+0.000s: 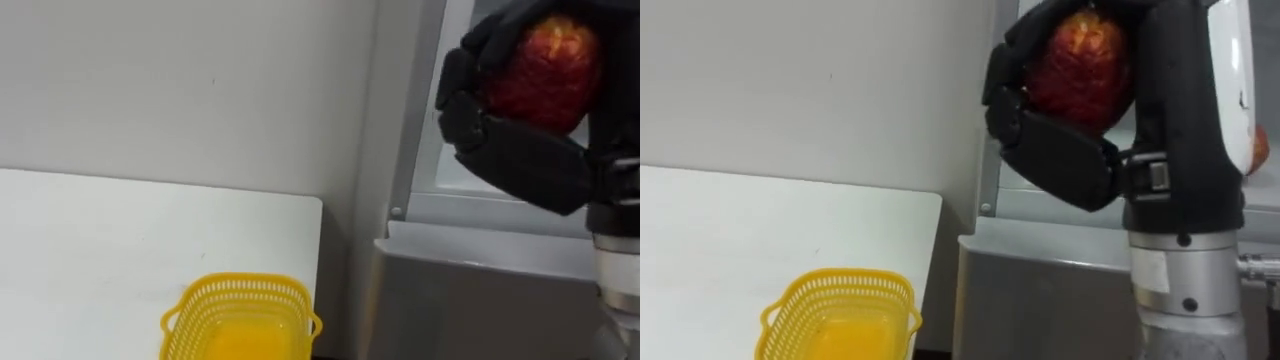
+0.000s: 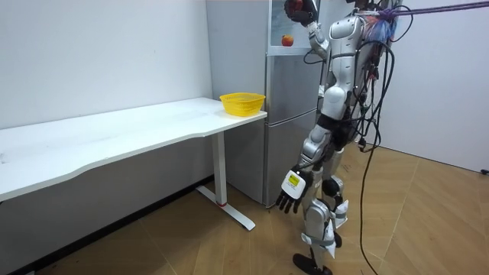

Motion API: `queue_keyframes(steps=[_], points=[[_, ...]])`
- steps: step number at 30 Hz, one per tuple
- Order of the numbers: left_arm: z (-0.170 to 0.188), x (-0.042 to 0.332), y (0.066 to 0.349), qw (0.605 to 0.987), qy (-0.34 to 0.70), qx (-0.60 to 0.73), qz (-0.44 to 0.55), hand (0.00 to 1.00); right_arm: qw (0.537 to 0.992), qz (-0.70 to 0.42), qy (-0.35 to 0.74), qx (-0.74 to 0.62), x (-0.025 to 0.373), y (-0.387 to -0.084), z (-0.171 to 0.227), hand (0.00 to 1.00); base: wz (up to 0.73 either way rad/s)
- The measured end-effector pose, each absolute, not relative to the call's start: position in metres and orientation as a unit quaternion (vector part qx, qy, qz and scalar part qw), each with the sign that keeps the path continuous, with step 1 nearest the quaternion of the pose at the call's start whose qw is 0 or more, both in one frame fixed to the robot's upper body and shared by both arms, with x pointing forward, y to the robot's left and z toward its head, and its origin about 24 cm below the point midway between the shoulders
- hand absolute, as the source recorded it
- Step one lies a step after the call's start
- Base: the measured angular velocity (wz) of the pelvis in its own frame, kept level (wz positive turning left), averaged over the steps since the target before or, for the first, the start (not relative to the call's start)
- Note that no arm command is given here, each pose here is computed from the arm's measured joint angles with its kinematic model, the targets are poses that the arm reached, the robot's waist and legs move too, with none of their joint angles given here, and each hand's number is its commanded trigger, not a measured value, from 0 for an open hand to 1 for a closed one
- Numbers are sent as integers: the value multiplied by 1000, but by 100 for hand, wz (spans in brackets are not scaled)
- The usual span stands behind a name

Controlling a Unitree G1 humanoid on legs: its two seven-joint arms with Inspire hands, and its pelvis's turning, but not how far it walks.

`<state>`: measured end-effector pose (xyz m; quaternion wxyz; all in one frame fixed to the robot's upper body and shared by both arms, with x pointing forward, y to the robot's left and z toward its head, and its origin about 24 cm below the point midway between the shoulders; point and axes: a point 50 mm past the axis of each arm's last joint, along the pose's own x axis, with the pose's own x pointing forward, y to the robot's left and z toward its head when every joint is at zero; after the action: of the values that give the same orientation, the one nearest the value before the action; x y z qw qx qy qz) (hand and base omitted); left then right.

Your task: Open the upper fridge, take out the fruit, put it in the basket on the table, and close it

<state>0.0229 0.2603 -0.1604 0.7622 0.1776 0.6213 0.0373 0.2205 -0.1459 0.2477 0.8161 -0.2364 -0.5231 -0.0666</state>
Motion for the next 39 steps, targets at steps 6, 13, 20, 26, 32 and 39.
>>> queue_keyframes(steps=[6,13,20,26,32,39], points=[[-160,29,260,765,616,183,33,0,803,-22,-528,-276,219,-121,238,100,2],[-160,32,262,762,618,192,24,0,781,20,-540,-314,227,-96,238,100,6],[-158,34,268,761,616,201,24,0,774,47,-528,-346,239,-79,232,100,17],[-159,33,266,761,618,197,13,0,774,56,-521,-355,244,-76,227,100,8],[-159,37,266,758,618,208,-1,0,790,95,-435,-421,272,-72,186,100,1],[-159,44,266,755,623,203,-6,0,791,116,-351,-488,291,-77,152,100,6]])
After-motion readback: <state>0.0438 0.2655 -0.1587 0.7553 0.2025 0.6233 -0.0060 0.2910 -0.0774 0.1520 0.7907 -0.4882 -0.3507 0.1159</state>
